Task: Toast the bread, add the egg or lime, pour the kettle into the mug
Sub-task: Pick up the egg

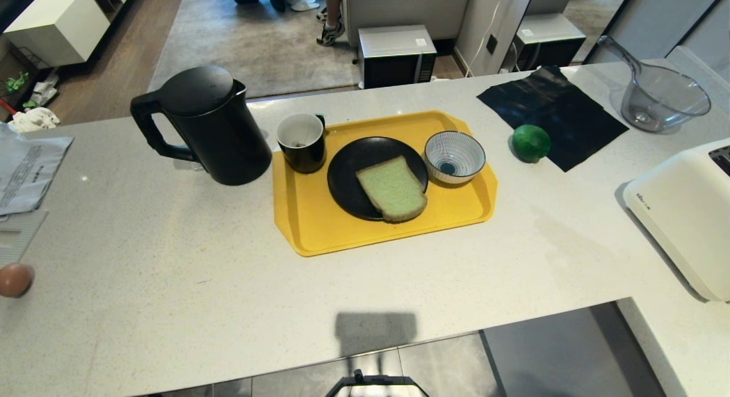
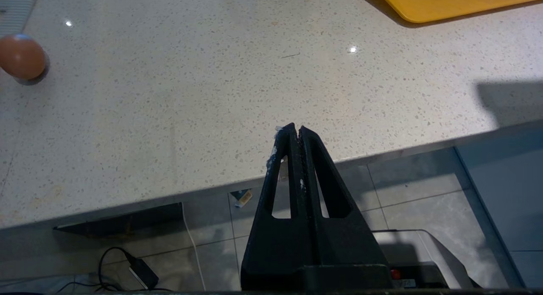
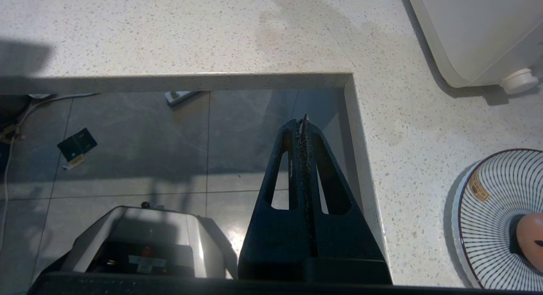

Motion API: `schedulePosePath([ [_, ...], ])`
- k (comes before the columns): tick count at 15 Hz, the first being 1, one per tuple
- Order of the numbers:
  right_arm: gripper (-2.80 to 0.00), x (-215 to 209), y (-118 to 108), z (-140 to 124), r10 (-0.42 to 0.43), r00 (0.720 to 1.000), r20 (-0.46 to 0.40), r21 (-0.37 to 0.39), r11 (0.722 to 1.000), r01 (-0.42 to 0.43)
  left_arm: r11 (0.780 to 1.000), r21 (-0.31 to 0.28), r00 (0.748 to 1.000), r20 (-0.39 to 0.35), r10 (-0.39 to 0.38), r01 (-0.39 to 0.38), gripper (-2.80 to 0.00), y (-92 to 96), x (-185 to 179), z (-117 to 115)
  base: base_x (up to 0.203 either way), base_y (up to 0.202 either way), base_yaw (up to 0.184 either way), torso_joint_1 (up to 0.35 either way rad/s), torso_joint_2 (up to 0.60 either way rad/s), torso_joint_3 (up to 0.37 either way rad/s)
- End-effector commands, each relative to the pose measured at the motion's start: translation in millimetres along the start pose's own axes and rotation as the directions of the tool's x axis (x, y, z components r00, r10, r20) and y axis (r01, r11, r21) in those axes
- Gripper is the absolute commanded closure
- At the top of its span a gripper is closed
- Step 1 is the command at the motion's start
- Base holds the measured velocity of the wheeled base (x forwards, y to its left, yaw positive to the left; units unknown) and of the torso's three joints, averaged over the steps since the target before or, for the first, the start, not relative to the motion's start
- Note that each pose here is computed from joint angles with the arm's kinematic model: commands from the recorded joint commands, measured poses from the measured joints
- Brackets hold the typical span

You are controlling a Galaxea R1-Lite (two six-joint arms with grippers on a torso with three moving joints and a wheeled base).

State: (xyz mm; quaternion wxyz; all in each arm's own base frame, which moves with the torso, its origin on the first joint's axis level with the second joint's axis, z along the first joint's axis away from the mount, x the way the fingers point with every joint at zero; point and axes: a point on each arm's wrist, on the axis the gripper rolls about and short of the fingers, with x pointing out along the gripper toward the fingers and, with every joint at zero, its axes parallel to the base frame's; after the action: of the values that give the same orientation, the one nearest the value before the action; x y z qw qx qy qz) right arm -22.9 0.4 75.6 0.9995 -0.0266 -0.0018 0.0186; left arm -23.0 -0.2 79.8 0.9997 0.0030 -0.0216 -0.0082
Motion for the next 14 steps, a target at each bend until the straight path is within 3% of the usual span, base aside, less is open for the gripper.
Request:
schedulePosePath([
  [1,0.0,0.2,0.0,0.0,0.001,1.0,-0.002,0.0,1.0,-0.001,1.0,0.0,1.0,-0.014,0.0,0.0,0.0,0.0,0.9,-4.7,0.0,0.0,0.0,0.0,0.0,0.0],
  [14,0.0,0.2,0.0,0.0,0.001,1.0,-0.002,0.001,1.0,-0.001,1.0,0.0,1.0,-0.014,0.0,0.0,0.0,0.0,0.9,-4.7,0.0,0.0,0.0,0.0,0.0,0.0],
])
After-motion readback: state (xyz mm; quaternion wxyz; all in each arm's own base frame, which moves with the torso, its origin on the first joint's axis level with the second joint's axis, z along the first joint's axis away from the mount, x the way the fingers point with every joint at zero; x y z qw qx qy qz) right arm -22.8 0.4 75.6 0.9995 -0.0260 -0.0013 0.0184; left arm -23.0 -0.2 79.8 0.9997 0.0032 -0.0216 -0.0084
